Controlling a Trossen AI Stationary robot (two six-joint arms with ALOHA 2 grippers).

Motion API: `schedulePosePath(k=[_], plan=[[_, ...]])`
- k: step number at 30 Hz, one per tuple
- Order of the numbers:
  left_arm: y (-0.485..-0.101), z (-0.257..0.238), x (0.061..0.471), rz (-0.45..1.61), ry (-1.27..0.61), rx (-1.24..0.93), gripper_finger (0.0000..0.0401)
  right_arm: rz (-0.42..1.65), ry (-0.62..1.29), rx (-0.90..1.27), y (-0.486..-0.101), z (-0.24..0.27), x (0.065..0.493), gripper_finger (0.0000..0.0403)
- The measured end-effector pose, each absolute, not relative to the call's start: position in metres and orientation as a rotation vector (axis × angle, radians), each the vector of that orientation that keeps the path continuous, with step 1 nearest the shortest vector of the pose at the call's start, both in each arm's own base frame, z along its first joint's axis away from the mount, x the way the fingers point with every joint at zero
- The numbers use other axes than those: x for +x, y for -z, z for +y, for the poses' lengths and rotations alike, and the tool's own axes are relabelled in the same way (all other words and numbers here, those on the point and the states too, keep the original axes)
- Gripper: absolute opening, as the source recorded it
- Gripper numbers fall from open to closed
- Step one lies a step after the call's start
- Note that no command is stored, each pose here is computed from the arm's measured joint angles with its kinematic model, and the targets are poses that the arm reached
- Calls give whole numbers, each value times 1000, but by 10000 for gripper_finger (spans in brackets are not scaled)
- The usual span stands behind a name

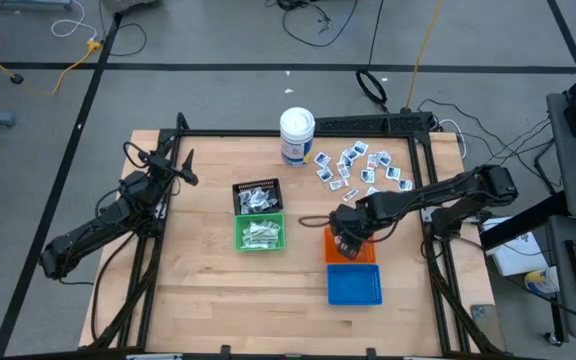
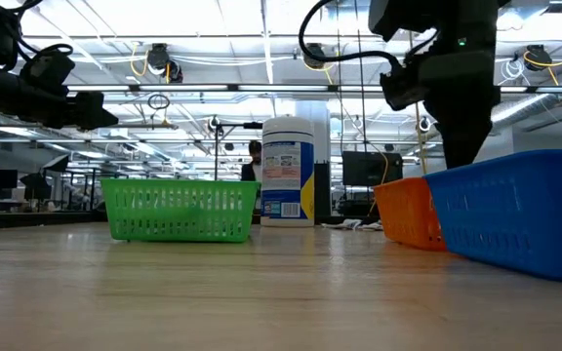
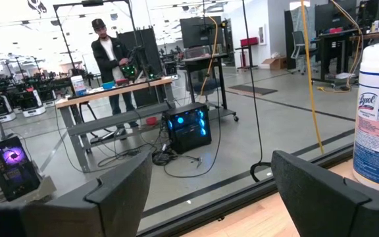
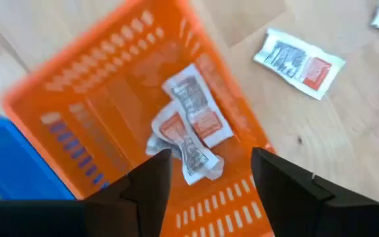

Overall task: Pick & Place First Aid Supplies
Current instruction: Put the orange pad into the orange bin

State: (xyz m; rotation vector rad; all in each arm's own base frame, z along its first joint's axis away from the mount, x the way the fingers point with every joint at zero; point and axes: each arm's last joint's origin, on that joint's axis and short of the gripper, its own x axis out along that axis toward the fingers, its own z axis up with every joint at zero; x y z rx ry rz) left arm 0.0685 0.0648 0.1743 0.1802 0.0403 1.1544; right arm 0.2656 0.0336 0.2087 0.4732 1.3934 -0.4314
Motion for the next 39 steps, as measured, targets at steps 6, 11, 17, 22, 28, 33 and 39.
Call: schedulePosePath(k=[6, 11, 17, 22, 28, 33, 39], plan=[[-174, 65, 69, 40, -1155, 180, 305, 1294, 620, 667, -219, 16, 263, 193], [-174, 65, 69, 41, -1155, 180, 306, 1191, 826, 820, -221, 2, 262, 180], [-174, 65, 69, 41, -1155, 180, 318, 1114, 979, 954, -220, -14, 261, 165], [-174, 65, 69, 41, -1155, 180, 326, 1031, 1068, 958, -227, -45, 255, 160], [-174, 65, 69, 41, -1154, 180, 315, 960, 1179, 952, -235, -93, 236, 158], [-174, 65, 69, 41, -1155, 180, 306, 922, 1268, 986, -237, -133, 216, 155], [-174, 65, 69, 41, -1155, 180, 306, 854, 1380, 1042, -238, -173, 189, 155]])
